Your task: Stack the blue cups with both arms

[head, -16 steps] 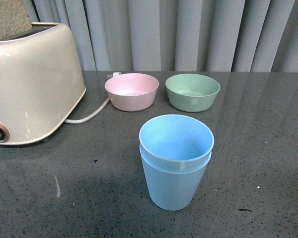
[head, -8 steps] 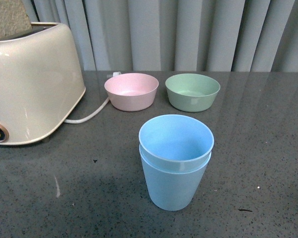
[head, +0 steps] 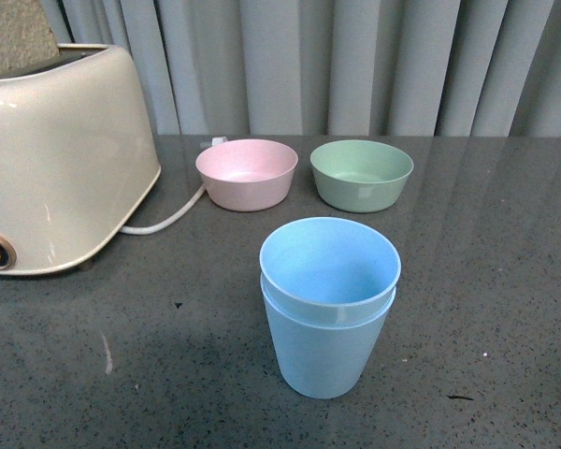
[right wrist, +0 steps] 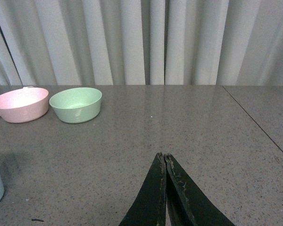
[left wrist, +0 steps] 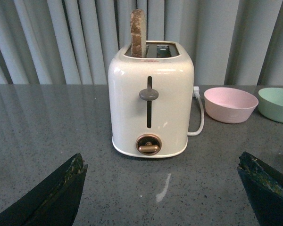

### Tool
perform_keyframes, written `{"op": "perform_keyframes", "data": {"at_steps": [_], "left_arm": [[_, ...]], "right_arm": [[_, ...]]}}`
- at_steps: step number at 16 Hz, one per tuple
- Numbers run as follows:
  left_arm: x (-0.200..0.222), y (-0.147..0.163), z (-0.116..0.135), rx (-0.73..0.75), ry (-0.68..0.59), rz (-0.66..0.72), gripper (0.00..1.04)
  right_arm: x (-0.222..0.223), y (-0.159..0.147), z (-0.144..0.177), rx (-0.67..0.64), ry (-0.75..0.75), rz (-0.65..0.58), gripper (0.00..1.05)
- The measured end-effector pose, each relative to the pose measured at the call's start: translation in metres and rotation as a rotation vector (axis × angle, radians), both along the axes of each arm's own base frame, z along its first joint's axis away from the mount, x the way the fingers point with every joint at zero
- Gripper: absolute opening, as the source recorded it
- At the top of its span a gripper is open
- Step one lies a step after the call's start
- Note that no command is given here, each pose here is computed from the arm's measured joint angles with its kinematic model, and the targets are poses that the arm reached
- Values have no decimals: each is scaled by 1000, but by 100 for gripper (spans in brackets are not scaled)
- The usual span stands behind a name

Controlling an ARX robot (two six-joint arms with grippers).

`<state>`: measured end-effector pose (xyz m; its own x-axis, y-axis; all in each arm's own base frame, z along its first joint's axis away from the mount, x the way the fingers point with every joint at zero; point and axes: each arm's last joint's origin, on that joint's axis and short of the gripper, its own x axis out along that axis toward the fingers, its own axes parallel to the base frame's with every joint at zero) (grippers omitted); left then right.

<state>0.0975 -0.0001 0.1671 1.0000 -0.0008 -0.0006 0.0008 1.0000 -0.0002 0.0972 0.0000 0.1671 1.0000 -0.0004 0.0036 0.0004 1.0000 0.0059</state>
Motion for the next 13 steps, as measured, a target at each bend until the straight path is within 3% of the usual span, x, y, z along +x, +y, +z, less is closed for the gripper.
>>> {"op": "perform_keyframes", "data": {"at_steps": [2,8,9,13], "left_arm": [[0,0,0,0,0,0,98],[0,0,0,0,0,0,98],[0,0,0,0,0,0,98],[0,0,0,0,0,0,98]], "right_arm": [[0,0,0,0,0,0,15],[0,0,0,0,0,0,96],[0,0,0,0,0,0,100],[0,0,0,0,0,0,98]]}}
